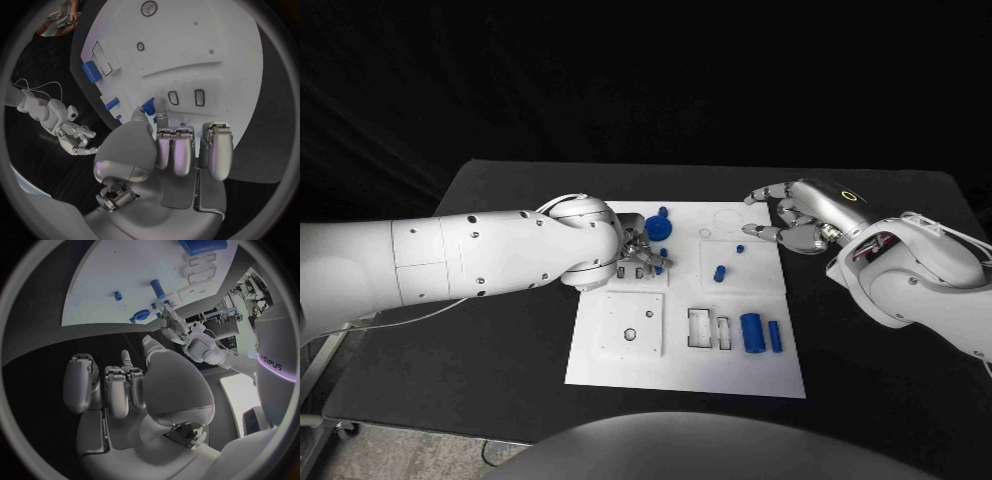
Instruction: Assemble the parts on the task board
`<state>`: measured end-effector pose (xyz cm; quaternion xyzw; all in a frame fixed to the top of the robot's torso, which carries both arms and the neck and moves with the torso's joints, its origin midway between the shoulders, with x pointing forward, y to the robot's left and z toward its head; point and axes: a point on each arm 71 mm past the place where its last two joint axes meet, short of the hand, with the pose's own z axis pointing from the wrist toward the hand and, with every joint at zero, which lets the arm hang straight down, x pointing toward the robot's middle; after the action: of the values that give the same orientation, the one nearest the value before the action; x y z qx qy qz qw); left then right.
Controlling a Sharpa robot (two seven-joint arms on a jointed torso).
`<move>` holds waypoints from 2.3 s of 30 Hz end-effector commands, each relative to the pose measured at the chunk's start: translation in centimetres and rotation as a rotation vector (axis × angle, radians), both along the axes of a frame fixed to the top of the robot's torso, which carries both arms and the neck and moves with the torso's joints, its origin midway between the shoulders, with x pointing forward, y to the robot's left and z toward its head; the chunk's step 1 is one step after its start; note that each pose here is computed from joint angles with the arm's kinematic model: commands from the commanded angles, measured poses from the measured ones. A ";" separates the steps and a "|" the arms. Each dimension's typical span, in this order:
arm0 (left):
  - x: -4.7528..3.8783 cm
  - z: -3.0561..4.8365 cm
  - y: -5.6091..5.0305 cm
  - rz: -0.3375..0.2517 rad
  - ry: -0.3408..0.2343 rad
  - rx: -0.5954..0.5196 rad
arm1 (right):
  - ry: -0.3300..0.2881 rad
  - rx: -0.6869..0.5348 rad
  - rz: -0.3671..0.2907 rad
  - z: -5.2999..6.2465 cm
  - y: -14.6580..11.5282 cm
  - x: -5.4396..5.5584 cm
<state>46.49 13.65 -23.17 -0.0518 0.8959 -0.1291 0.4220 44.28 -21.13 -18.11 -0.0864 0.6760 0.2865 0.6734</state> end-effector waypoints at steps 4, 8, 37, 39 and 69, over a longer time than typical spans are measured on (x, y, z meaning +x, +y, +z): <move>-0.02 -0.04 -0.1 0.001 -0.005 -0.011 | 0.014 -0.010 0.001 -0.2 0.0 0.0; -0.03 -0.03 -0.1 0.005 -0.007 -0.017 | 0.017 -0.010 0.000 -0.3 -0.1 -0.1; -0.38 -0.10 1.6 0.025 0.010 -0.027 | 0.058 0.001 -0.022 -1.0 -0.5 0.1; -0.41 -0.10 1.7 0.028 0.011 -0.029 | 0.061 0.001 -0.023 -1.1 -0.6 0.1; -1.03 -0.78 3.5 0.071 -0.011 -0.037 | 0.073 0.000 -0.030 -1.6 -0.8 0.0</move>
<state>45.58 17.25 -23.75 -0.0939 0.8901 -0.1284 0.4272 44.31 -21.91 -19.59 -0.0634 0.6978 0.2806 0.6560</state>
